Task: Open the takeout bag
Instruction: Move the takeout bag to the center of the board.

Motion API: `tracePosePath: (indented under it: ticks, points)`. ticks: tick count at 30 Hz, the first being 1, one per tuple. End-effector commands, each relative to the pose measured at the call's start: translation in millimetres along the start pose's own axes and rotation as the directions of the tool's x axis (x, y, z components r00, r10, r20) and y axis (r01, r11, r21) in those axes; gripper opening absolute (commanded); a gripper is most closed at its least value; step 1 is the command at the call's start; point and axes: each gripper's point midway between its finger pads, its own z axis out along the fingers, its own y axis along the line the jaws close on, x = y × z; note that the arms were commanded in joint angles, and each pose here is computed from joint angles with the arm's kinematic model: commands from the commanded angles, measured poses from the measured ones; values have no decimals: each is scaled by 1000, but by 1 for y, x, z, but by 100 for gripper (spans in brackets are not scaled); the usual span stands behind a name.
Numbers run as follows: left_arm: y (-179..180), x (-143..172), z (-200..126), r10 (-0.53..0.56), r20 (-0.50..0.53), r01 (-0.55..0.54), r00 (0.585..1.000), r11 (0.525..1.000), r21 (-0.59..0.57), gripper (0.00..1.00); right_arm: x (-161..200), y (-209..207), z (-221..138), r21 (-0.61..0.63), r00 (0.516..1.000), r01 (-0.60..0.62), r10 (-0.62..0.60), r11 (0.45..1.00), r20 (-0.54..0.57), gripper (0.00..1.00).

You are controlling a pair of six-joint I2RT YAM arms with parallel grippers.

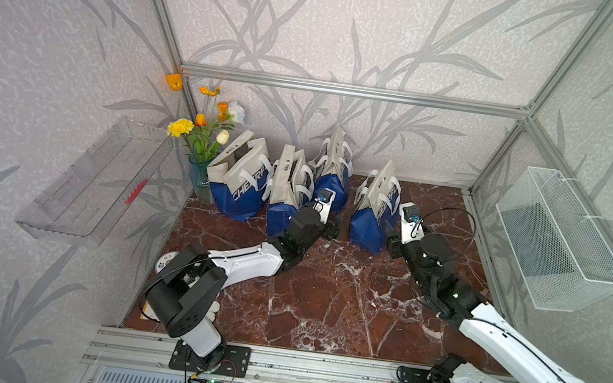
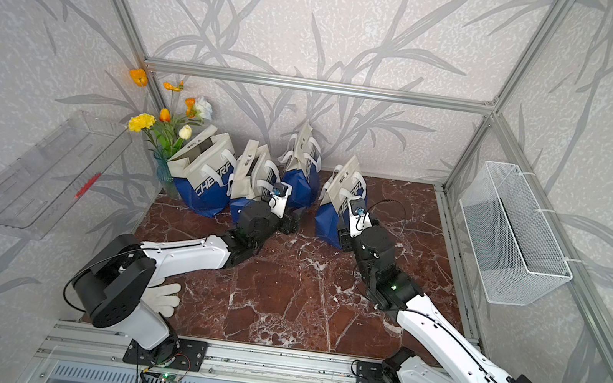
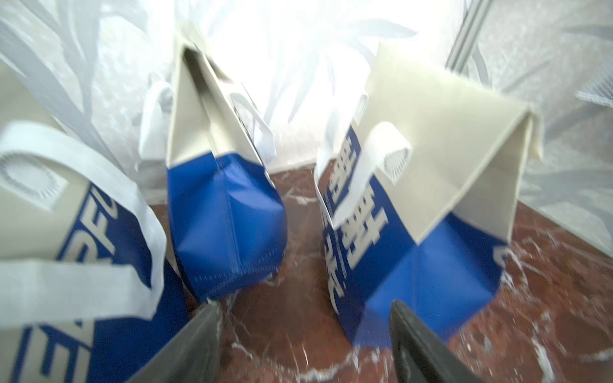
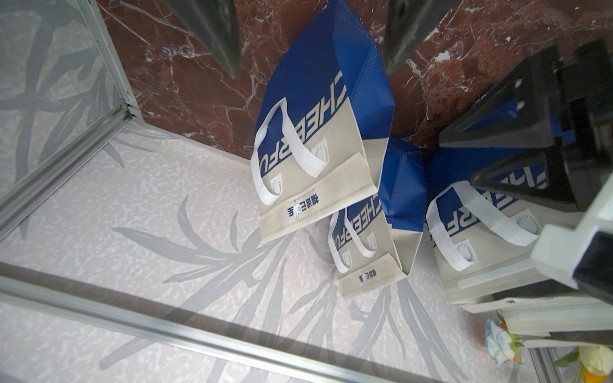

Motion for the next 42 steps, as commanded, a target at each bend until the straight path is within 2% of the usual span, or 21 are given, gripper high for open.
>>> tracePosePath:
  ticks: [1, 7, 11, 22, 27, 30, 33, 39, 42]
  points:
    - [21, -33, 15, -35, 128, 55, 991, 986, -156, 77, -25, -12, -13, 21, 992, -52, 50, 998, 118, 66]
    - [32, -43, 51, -8, 177, 55, 984, 964, -260, 75, -25, -14, -27, -4, 983, -107, 106, 994, 150, 65]
    - [46, -40, 72, -37, 190, 96, 981, 946, -310, 70, -20, -10, -32, -42, 981, -125, 130, 991, 143, 64]
    - [80, -34, 135, -144, 202, 205, 969, 922, -329, 63, -14, -11, -38, -46, 981, -140, 145, 989, 132, 60]
    - [75, -39, 157, -141, 202, 201, 969, 928, -313, 49, -13, -11, -38, -46, 981, -141, 146, 989, 128, 59]
    - [74, -43, 161, -134, 210, 195, 968, 932, -304, 40, -12, -12, -39, -43, 981, -144, 148, 989, 126, 59]
    - [73, -45, 162, -128, 211, 187, 969, 938, -291, 34, -11, -13, -41, -43, 979, -153, 157, 987, 128, 58]
    - [67, -54, 155, -121, 215, 175, 969, 951, -257, 1, -9, -14, -43, -41, 979, -159, 163, 986, 124, 57]
    - [58, -57, 144, -113, 206, 161, 972, 958, -238, 0, -9, -14, -43, -40, 980, -155, 159, 987, 123, 57]
